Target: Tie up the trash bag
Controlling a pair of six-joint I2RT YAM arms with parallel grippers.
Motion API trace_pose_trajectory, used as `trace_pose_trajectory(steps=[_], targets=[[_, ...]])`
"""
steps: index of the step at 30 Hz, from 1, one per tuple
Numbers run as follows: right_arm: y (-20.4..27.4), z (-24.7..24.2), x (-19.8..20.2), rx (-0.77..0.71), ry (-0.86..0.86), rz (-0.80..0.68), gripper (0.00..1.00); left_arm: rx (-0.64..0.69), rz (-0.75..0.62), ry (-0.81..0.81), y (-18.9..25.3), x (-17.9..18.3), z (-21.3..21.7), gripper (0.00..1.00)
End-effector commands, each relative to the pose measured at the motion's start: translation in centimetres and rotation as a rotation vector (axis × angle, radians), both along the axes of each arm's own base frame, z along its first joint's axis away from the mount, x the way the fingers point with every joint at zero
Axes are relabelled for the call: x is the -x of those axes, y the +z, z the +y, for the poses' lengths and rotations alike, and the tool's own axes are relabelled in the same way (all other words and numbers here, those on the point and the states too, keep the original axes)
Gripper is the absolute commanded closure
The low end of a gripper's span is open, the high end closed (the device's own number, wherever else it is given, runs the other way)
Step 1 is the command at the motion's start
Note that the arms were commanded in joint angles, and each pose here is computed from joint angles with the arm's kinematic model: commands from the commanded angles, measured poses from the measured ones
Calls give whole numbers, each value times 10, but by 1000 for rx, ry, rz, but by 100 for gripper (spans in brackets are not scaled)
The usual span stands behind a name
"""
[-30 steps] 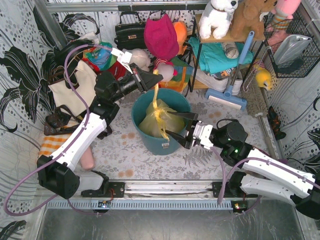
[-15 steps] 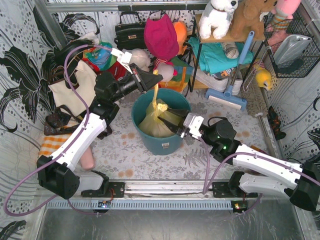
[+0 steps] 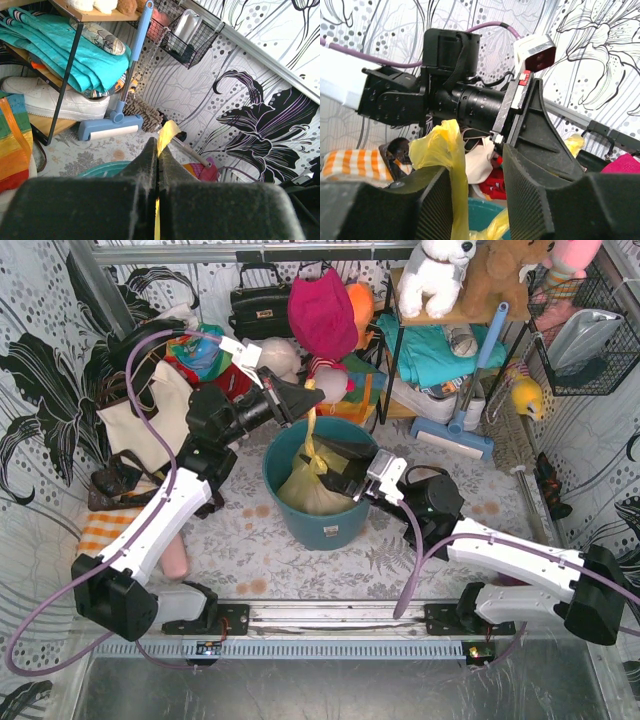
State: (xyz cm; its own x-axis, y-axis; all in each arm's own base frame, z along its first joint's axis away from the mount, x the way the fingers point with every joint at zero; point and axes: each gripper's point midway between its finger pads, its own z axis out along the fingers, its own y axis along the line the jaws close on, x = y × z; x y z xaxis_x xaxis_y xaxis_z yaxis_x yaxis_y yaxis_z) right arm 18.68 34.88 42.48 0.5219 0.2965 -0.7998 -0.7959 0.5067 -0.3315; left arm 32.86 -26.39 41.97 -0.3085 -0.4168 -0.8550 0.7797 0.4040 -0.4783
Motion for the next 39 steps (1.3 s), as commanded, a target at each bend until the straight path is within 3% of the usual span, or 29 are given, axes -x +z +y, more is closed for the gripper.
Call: trace_pose_trajectory(steps=[1, 5, 9, 15, 19, 22, 29, 35, 39], targets=[[44, -10, 1, -170, -7, -26, 61, 14, -55, 0, 13, 9, 4, 99], [71, -14, 13, -220, 43, -70, 75, 6, -59, 8, 13, 8, 5, 99], [97, -21, 27, -263, 91, -110, 100, -21, -81, 83, 11, -5, 11, 99], [136, -21, 54, -276, 195, -226, 100, -92, -148, 268, 48, -45, 31, 100], [142, -19, 79, -234, 336, -224, 100, -99, -182, 320, 63, -58, 35, 100], [111, -14, 100, -133, 462, -202, 100, -139, -137, 366, 39, -73, 38, 100], [-5, -3, 133, 121, 717, 51, 100, -240, 24, 402, -55, -98, 39, 100], [-24, -3, 153, 189, 850, 59, 100, -292, 50, 427, -72, -116, 39, 100], [0, -4, 163, 194, 923, -9, 100, -289, 6, 454, -43, -127, 42, 100]])
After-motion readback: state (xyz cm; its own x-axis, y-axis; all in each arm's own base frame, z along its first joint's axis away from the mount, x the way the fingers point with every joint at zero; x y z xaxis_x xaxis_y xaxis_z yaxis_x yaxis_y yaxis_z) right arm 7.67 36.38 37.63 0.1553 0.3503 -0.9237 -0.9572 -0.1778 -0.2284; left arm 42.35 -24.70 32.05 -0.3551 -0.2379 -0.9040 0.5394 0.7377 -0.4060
